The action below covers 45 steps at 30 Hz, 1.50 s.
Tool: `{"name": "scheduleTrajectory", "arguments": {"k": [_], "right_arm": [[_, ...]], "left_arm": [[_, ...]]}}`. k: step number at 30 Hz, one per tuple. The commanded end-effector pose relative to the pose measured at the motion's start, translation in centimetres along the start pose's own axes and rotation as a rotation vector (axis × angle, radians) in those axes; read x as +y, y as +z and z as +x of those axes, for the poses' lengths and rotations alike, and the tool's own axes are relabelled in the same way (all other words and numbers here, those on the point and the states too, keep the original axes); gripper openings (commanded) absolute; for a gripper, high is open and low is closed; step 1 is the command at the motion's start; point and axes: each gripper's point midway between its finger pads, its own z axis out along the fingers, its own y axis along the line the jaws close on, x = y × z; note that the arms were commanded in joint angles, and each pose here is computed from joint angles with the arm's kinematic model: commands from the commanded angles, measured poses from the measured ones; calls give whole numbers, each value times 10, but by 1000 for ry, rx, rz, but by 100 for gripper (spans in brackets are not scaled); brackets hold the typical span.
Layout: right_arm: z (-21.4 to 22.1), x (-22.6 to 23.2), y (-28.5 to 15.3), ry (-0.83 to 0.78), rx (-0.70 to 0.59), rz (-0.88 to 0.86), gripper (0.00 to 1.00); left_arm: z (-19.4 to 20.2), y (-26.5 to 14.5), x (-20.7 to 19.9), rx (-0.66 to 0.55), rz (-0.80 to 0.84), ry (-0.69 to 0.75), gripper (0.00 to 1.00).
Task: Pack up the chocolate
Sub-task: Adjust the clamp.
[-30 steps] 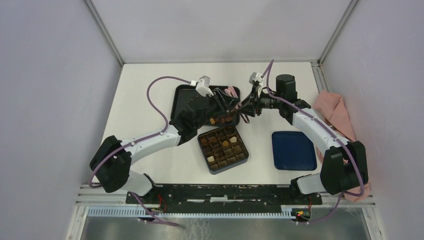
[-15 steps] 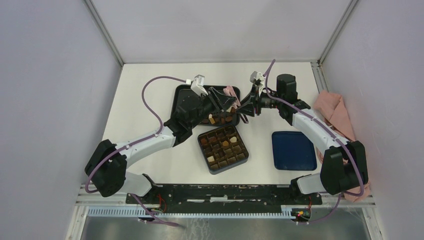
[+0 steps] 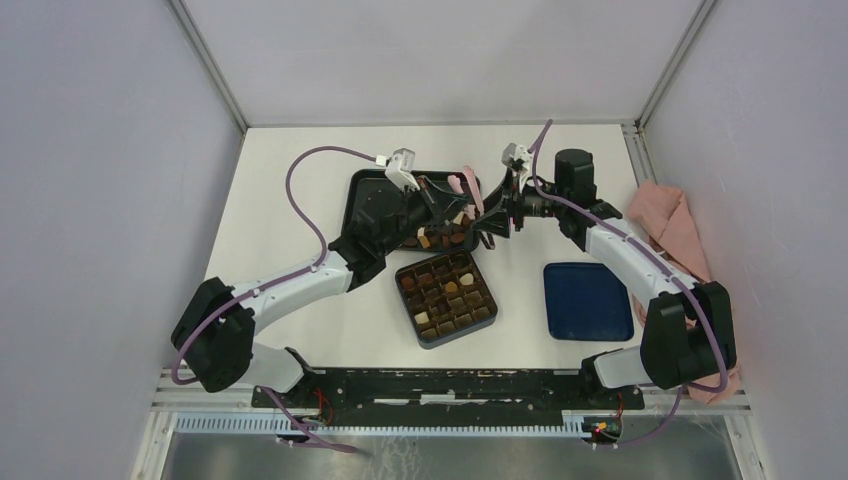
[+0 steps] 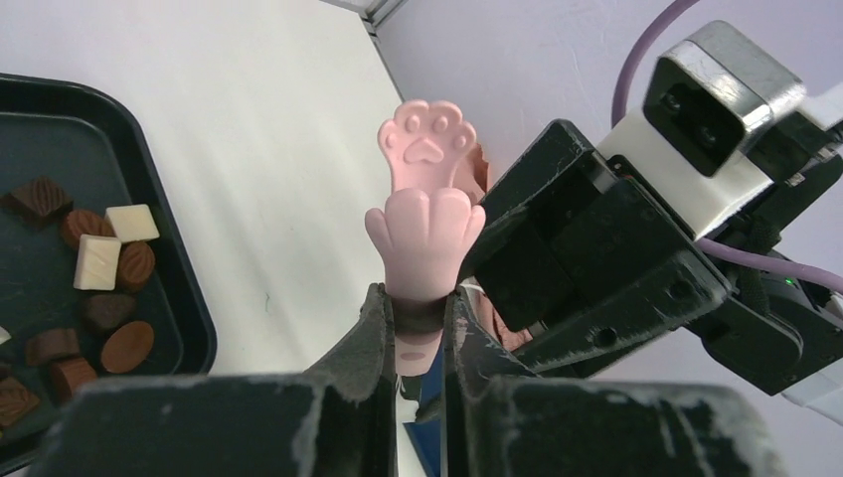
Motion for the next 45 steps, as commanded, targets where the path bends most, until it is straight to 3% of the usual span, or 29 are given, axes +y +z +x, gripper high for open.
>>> {"name": "scheduleTrajectory", "arguments": {"k": [1,3,5,12,17,27,32,33,36,38,40,45], "right_arm": [[-20,8,-7,-54,-43,-34,67],[-25,7,-13,-51,-56,-34,78],[-30,5,-20,-53,-69,-14,83],[-35,-17,-27,-3,-100,154,79],[-34,-19,-22,35,-117,166,73],[-28,-38,-4,63,-82,289,44],[-32,-32,3,101,-114,247,13],[-33,-29,2,106,-121,230,9],[-42,-13,-1,130,-159,123,1],[-49,-1,-6,144,-195,57,0],[-55,13,-9,140,-211,-16,0],[-64,43,-14,133,-238,-149,0]], "left_arm": [[-23,-4,-20,-55,53,93,2],[-24,-7,-18,-58,52,108,2],[-24,-10,-19,-56,60,123,2],[-21,-15,-22,-47,93,151,2],[-17,-13,-25,-33,111,150,2],[-14,-8,-32,-21,138,158,2],[-6,-9,-36,1,156,193,2],[-5,-11,-38,9,173,211,7],[-7,-29,-48,14,234,267,54],[-7,-48,-55,28,318,282,73],[-7,-69,-64,46,420,268,83],[-4,-100,-80,77,583,242,82]]}}
